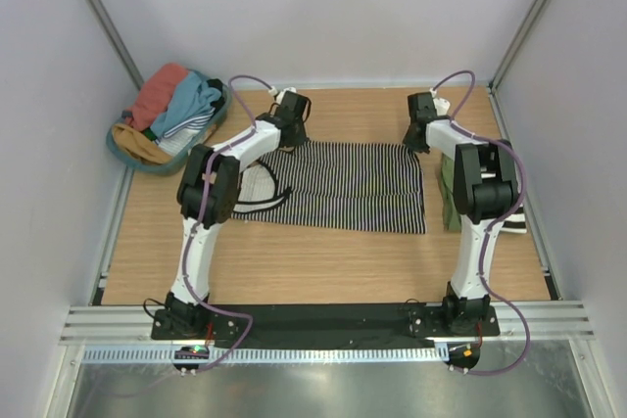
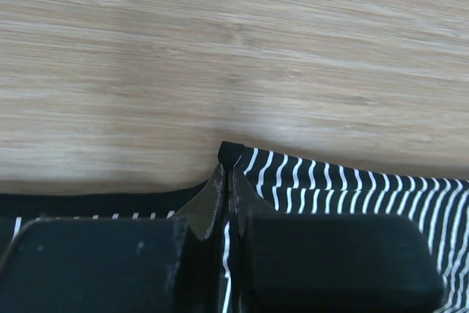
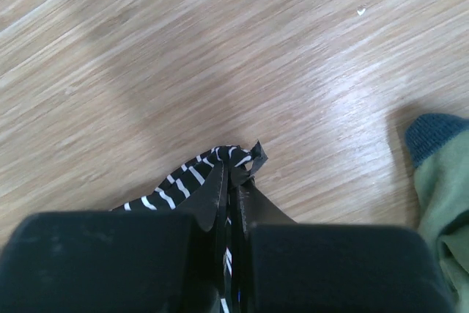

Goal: Fold and stack the tank tops
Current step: Fold the tank top

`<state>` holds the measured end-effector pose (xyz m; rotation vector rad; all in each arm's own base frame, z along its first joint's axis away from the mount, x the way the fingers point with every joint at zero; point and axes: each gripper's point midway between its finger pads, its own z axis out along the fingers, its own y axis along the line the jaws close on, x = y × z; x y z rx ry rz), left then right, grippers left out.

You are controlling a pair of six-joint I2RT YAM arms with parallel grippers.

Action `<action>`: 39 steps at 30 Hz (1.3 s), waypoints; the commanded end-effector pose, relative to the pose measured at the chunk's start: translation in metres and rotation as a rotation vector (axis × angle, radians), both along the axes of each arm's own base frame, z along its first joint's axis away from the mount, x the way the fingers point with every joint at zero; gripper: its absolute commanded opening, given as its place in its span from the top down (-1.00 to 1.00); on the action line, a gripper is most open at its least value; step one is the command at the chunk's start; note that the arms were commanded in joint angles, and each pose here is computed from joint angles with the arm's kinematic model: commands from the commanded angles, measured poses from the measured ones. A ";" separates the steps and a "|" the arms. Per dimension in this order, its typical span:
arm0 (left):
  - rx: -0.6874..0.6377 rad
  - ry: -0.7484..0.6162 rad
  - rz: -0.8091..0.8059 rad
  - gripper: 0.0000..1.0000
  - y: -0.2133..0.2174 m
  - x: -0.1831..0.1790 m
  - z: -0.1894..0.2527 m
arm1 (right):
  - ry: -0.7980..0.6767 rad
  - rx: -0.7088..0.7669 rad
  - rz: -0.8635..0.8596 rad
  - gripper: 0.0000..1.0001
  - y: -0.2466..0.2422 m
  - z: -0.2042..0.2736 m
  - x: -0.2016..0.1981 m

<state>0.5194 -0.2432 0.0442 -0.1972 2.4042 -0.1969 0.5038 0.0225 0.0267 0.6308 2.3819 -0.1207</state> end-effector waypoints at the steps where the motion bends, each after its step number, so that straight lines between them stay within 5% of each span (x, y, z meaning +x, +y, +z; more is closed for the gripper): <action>1: -0.042 -0.200 0.016 1.00 -0.003 0.019 0.065 | -0.122 -0.029 -0.013 0.98 -0.006 0.043 0.004; 16: -0.060 -0.283 -0.038 1.00 -0.010 -0.006 0.085 | -0.246 -0.014 -0.024 0.98 -0.005 0.069 -0.029; 39: -0.084 -0.342 -0.002 1.00 0.016 -0.099 0.078 | -0.307 0.045 -0.077 0.98 -0.012 0.076 -0.111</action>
